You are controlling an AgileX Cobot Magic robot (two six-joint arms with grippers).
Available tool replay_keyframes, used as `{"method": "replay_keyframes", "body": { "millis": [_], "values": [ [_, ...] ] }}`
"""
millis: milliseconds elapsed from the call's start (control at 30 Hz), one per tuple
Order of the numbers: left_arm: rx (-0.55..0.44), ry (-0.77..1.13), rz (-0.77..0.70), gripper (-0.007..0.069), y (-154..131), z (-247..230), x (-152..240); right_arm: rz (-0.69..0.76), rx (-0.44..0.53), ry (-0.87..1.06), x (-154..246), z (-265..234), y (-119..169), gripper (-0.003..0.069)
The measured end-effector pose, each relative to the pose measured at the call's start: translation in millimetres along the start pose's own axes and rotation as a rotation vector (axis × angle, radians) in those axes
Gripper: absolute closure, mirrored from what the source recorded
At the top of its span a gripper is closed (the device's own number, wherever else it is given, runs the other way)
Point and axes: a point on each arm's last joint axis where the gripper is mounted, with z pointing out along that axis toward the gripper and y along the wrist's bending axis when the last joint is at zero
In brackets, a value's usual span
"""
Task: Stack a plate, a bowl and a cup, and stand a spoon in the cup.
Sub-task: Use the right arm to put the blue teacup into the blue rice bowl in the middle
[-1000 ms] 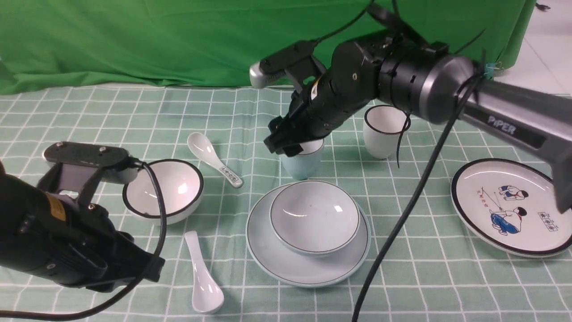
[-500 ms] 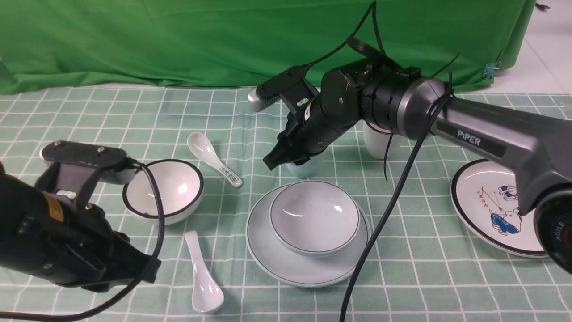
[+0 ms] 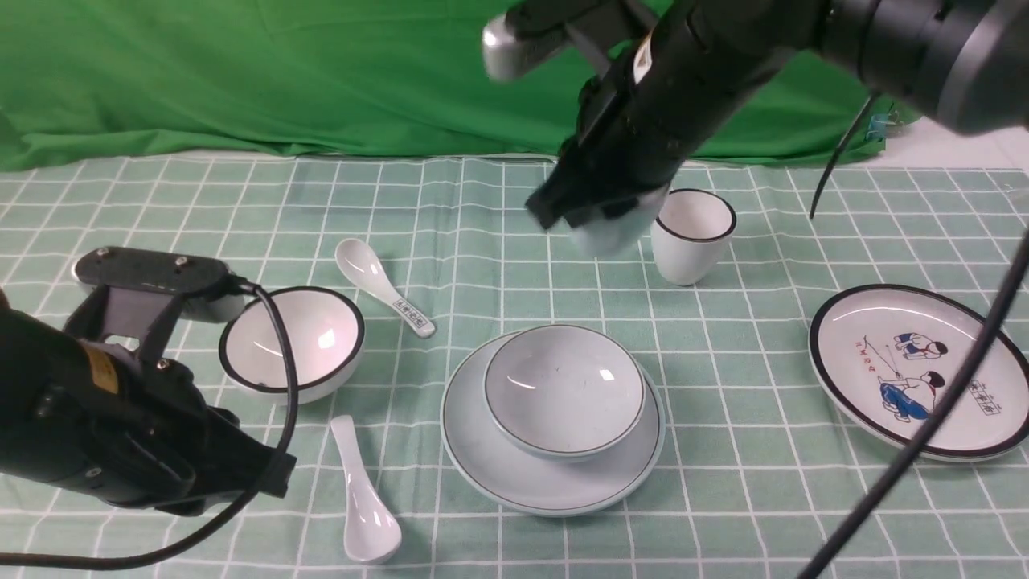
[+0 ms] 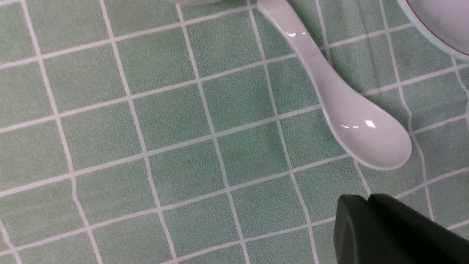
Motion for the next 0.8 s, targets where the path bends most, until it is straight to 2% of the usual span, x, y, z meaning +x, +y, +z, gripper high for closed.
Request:
{"method": "replay_keyframes", "body": {
  "millis": [33,200,467,800],
  "values": [
    [0.000,-0.004,-0.002,0.0617,0.0,0.0,-0.3,-0.027,-0.026,0.036,6.4,10.2,15.6,0.0562],
    [0.000,-0.007,-0.003,0.0617,0.0,0.0,-0.6,-0.049,-0.065,0.075,28.3,50.7,43.2,0.0562],
    [0.000,-0.007,-0.003,0.0617,0.0,0.0,-0.6,-0.033,-0.039,0.089,38.8,85.9,43.2,0.0562],
    [0.000,-0.003,-0.003,0.0617,0.0,0.0,-0.3,-0.012,-0.042,0.152,45.5,96.5,43.7,0.0561]
  ]
}}
